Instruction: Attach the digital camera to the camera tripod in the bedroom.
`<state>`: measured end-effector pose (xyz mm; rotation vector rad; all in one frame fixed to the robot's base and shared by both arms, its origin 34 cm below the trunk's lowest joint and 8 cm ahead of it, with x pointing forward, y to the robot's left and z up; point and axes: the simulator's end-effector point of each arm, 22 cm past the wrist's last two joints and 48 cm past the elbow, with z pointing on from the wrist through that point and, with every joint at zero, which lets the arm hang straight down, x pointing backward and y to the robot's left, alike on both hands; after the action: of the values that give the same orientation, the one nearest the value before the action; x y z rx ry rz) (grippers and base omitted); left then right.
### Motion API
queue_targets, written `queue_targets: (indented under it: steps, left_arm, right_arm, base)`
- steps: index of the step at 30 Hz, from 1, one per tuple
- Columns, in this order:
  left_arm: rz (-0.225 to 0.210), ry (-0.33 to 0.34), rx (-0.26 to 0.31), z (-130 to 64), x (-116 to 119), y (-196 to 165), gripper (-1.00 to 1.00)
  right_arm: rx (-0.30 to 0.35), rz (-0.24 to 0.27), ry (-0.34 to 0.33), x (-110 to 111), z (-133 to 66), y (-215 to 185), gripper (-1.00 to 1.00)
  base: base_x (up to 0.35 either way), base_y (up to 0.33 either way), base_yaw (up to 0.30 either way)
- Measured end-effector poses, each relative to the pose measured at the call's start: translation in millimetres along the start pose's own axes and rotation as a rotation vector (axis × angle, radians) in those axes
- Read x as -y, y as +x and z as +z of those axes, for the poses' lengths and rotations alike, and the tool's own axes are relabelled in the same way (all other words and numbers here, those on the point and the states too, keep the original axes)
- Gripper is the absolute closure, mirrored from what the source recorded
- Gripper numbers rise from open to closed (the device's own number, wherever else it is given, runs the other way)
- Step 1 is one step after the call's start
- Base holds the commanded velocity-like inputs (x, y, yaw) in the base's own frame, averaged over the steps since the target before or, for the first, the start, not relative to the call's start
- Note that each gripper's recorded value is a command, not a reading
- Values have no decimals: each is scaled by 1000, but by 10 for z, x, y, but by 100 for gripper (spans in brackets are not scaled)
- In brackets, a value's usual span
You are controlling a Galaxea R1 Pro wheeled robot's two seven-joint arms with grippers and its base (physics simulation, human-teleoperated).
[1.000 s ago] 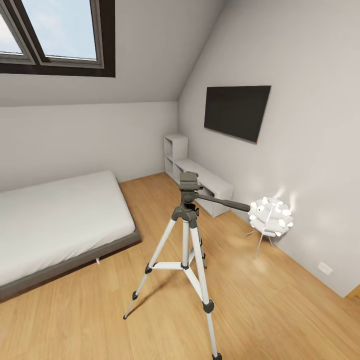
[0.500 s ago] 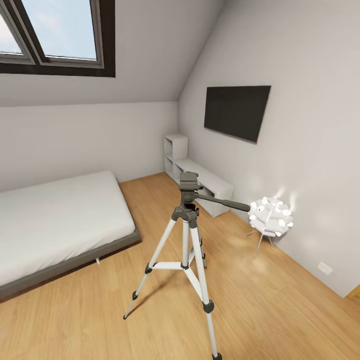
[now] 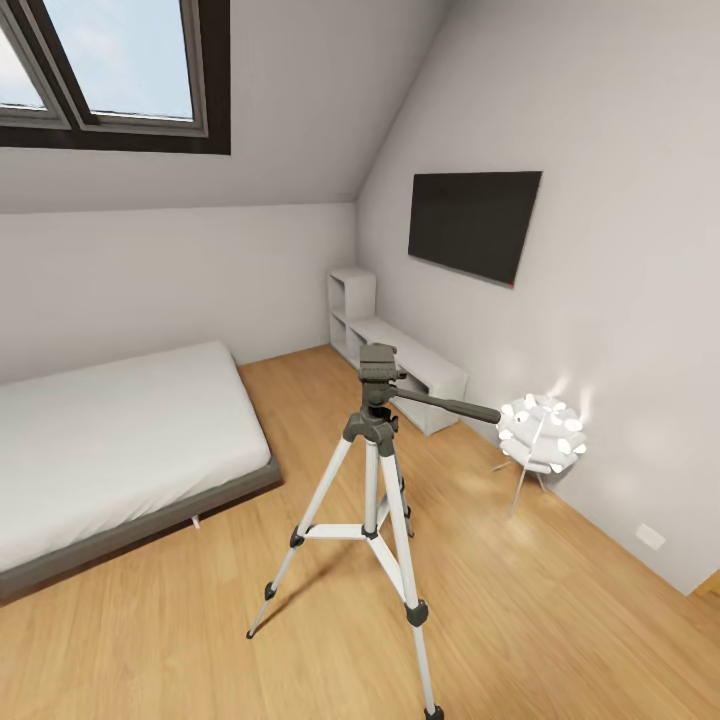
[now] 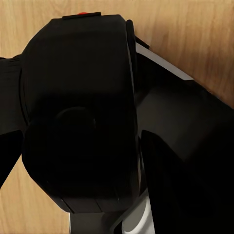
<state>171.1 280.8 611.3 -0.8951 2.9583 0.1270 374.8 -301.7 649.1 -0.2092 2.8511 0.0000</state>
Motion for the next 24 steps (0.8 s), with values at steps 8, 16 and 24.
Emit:
queue_targets:
  steps: [8, 16, 24]
  left_arm:
    - [4, 1, 0, -1, 8, 5, 100]
    - [6, 2, 0, -1, 11, 6, 100]
    - [7, 2, -1, -1, 12, 6, 100]
  right_arm:
    - [80, 68, 63, 368, -449, -1150, -100]
    - [237, 84, 28, 404, -998, -2016, -100]
    - [324, 85, -85, 215, -1484, -2674, -100]
  base:
    - [0, 0, 0]
    - [0, 0, 0]
    - [0, 0, 0]
